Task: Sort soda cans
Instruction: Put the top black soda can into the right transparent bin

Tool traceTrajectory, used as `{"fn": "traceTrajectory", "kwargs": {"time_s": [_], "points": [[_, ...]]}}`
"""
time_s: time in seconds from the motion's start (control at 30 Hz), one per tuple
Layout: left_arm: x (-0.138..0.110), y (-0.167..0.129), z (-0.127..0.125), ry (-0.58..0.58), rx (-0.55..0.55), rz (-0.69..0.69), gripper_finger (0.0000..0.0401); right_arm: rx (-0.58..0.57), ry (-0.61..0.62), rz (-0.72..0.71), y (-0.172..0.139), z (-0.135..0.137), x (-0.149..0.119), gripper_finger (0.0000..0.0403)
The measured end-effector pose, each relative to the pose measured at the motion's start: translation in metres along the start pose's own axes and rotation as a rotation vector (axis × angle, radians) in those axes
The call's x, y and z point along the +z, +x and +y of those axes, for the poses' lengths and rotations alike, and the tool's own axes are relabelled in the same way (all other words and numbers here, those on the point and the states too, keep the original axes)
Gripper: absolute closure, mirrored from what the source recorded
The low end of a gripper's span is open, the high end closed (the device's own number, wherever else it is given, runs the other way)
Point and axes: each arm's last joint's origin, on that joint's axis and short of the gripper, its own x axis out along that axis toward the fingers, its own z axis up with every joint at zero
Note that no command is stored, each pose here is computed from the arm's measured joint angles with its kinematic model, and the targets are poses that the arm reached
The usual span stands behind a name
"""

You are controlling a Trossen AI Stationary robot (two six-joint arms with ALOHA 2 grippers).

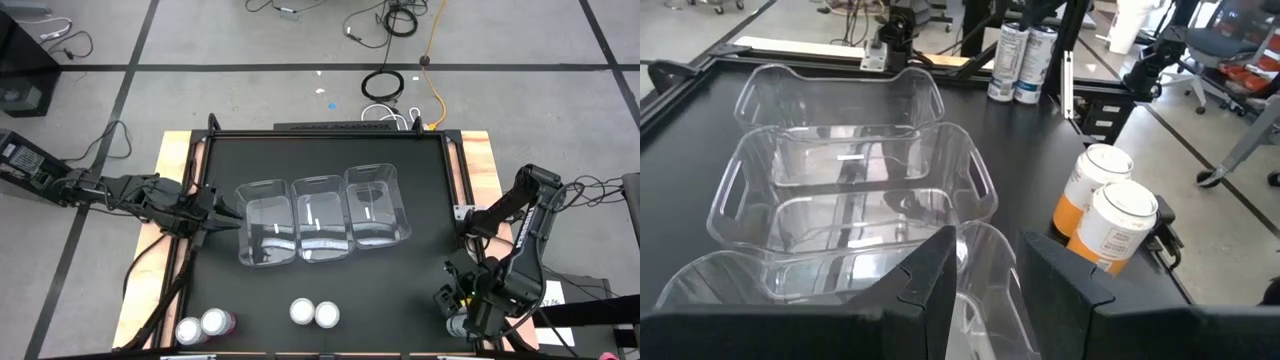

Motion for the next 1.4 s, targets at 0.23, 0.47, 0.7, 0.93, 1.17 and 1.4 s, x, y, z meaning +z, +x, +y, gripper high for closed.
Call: {"fn": "traceTrajectory", "kwargs": {"time_s": [0.23,0.47,0.7,0.93,1.17,1.4], "points": [[0.0000,0.0000,0.0001,0.000,0.003,0.000,0.0285,-0.029,0.005,-0.012,-0.0001,-0.0027,0.0014,0.0126],[0.0000,0.0000,0.0001,0.000,0.004,0.000,0.0285,-0.077,0.028,0.051,-0.0002,-0.0045,-0.0003,0.0123],[-0.0001,0.0000,0.0001,-0.001,0.004,0.000,0.0285,-0.084,0.030,0.048,-0.0002,-0.0050,0.0000,0.0064],[-0.0001,0.0000,0.0002,-0.001,0.004,0.001,0.0285,-0.056,-0.011,0.058,-0.0001,-0.0027,-0.0013,0.0015],[-0.0002,0.0000,0.0002,-0.001,0.005,0.001,0.0285,-0.058,0.014,0.061,-0.0002,-0.0028,-0.0013,0.0012],[-0.0002,0.0000,0.0002,-0.001,0.005,0.002,0.0285,-0.118,0.079,0.117,-0.0012,-0.0079,-0.0068,0.0012]]}}
